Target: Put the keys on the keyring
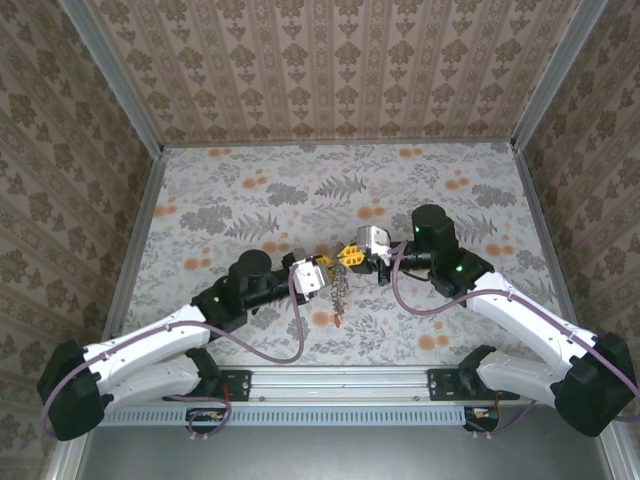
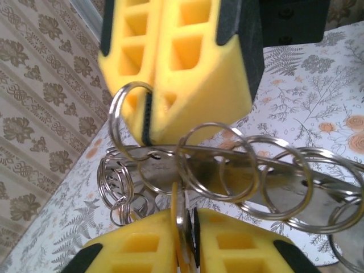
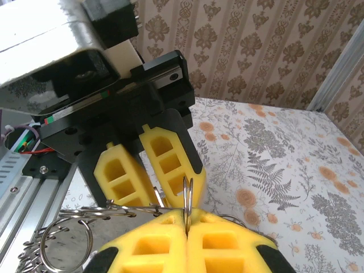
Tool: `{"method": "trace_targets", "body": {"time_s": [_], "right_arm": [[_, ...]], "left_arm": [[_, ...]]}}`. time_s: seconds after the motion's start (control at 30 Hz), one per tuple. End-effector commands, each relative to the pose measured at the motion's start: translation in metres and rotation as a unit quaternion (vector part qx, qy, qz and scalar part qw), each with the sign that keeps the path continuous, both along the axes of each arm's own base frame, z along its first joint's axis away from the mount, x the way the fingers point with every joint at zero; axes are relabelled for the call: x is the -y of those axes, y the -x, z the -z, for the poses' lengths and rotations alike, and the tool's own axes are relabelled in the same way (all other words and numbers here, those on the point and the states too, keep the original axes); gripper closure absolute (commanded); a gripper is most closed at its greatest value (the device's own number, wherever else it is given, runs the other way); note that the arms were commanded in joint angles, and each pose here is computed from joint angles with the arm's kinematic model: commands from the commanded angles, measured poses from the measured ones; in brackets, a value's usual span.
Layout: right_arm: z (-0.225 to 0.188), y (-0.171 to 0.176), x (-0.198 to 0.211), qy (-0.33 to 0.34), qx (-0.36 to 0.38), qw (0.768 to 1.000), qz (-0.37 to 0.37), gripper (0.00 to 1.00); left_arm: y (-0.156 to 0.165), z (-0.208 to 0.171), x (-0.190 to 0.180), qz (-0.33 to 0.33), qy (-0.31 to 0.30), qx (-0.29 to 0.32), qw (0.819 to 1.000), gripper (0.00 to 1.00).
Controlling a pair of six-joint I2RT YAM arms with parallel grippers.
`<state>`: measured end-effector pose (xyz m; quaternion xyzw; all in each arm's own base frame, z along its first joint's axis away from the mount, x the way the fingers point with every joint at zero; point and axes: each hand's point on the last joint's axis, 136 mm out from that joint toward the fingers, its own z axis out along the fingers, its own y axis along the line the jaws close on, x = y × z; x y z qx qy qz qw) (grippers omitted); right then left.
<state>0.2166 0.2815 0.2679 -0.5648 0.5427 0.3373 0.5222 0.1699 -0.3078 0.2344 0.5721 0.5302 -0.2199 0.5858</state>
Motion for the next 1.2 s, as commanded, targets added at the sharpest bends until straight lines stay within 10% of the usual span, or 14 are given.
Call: {"method": "trace_targets", "body": {"time_s": [0.0, 1.17], "right_arm": [[-0.015, -0.001, 0.001, -0.013, 0.024, 1.0, -0.002, 1.0], [0.005, -0.004, -0.007, 0.046, -0.038, 0.998, 0.002, 1.0]], "left_arm": [[0.005, 0.0, -0.005, 0.003, -0.01, 0.01, 1.0, 0.91], [0.0, -0.031, -0.007, 0.045, -0.091, 0.085, 0.991, 1.0]]}}
